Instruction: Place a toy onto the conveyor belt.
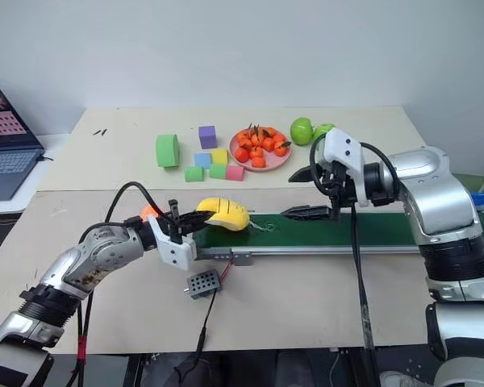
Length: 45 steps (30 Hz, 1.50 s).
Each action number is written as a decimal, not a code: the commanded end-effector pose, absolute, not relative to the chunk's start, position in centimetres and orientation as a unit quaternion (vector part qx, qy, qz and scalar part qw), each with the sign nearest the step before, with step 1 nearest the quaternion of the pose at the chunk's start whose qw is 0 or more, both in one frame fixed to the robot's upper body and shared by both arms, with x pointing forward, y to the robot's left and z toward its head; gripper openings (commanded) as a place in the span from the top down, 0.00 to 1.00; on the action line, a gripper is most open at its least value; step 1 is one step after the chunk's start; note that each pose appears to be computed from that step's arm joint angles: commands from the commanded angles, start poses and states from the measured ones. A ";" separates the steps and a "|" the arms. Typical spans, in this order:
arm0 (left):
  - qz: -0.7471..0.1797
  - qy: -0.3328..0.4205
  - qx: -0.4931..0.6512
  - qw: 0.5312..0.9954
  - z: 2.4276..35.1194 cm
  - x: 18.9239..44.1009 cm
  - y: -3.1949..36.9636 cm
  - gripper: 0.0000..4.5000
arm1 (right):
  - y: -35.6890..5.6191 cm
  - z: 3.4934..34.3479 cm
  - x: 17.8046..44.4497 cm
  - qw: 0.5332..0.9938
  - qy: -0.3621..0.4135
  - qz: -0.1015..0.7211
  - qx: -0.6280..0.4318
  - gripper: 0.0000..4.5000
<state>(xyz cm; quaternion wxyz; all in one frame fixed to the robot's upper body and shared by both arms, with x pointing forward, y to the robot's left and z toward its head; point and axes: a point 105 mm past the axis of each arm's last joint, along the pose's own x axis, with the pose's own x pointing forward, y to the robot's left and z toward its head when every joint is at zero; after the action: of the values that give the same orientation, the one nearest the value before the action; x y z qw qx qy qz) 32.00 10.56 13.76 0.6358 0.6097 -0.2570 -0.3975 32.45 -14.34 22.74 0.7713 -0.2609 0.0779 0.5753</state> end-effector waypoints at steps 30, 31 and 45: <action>-0.421 -0.101 0.338 0.835 20.5 34.7 14.7 0.01 | -14.2 24.4 32.3 0.769 0.052 0.579 -0.265 0.00; -0.425 -0.086 0.294 0.852 21.0 34.7 14.8 0.01 | -14.2 24.4 32.3 0.769 0.052 0.579 -0.266 0.00; -0.516 0.051 0.094 0.850 22.6 29.8 13.8 0.01 | -14.3 25.1 32.0 0.769 0.046 0.592 -0.238 0.00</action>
<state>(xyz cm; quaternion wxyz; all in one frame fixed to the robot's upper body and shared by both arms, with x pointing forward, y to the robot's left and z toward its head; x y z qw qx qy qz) 30.43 13.85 21.55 0.8525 0.0832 0.0673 -0.5116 32.22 -14.27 22.89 0.7640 -0.2379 0.0822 0.5941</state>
